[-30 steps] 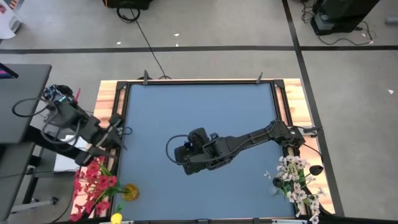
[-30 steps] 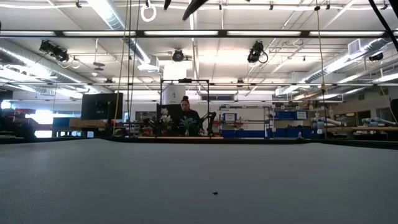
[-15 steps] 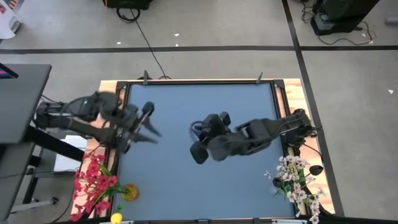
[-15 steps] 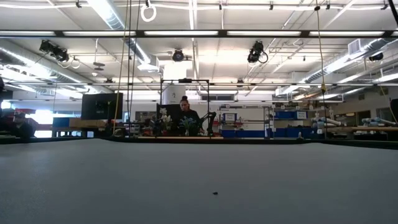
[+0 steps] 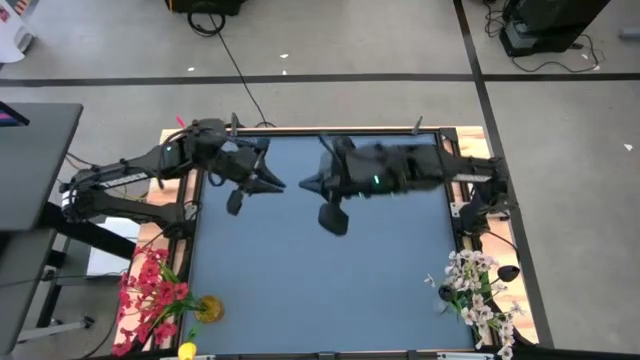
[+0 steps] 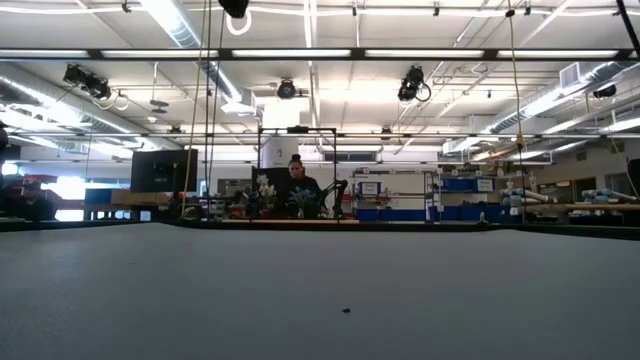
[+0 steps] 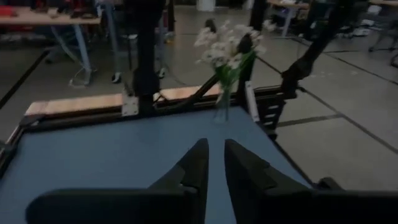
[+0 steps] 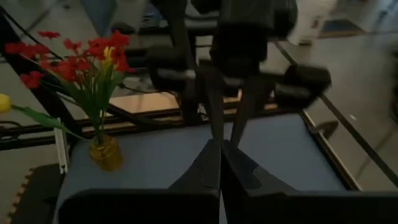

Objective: Sort flowers into vase by color
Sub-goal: Return to Home Position

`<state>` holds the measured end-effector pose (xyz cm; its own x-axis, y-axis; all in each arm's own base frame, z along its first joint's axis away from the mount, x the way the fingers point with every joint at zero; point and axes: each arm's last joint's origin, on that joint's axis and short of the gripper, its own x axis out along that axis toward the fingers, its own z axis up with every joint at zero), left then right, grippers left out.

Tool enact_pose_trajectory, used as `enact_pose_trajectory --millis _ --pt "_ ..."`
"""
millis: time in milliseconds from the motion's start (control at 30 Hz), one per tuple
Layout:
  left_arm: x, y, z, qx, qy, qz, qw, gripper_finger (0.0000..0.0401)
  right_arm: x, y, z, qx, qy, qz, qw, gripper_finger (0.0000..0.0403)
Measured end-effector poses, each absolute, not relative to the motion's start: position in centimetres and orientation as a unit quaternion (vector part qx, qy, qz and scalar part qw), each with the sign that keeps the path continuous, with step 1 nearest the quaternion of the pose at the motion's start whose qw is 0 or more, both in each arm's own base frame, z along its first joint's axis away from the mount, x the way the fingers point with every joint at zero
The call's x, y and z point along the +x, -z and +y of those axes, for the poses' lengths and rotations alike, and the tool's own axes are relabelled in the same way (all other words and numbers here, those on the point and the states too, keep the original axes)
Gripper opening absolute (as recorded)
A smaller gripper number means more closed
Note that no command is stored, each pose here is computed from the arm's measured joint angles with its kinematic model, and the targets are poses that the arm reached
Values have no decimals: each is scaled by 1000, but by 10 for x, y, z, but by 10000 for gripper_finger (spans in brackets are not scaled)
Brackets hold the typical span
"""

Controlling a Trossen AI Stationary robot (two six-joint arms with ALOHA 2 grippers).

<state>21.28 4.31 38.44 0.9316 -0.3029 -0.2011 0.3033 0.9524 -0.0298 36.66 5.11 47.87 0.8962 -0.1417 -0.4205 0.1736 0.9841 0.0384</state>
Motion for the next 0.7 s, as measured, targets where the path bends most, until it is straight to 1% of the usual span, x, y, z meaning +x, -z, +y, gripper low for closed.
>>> enact_pose_trajectory --millis 267,333,400,500,600,700 --pt "213 -381 60 -8 117 110 987 20 374 -485 -11 33 -17 187 982 4" --pt "212 -381 63 -9 110 111 988 13 373 -485 -24 35 -30 186 981 4" --pt "211 -380 66 -10 104 108 989 8 375 -480 -37 39 -35 187 981 4" --pt "214 -367 67 -23 101 107 989 5 375 -470 -52 52 -32 201 978 3" --pt "218 -346 68 -45 101 117 987 4 364 -467 -60 54 -21 206 977 3" --pt "218 -331 68 -47 100 117 987 4 347 -465 -63 55 -18 192 980 3"
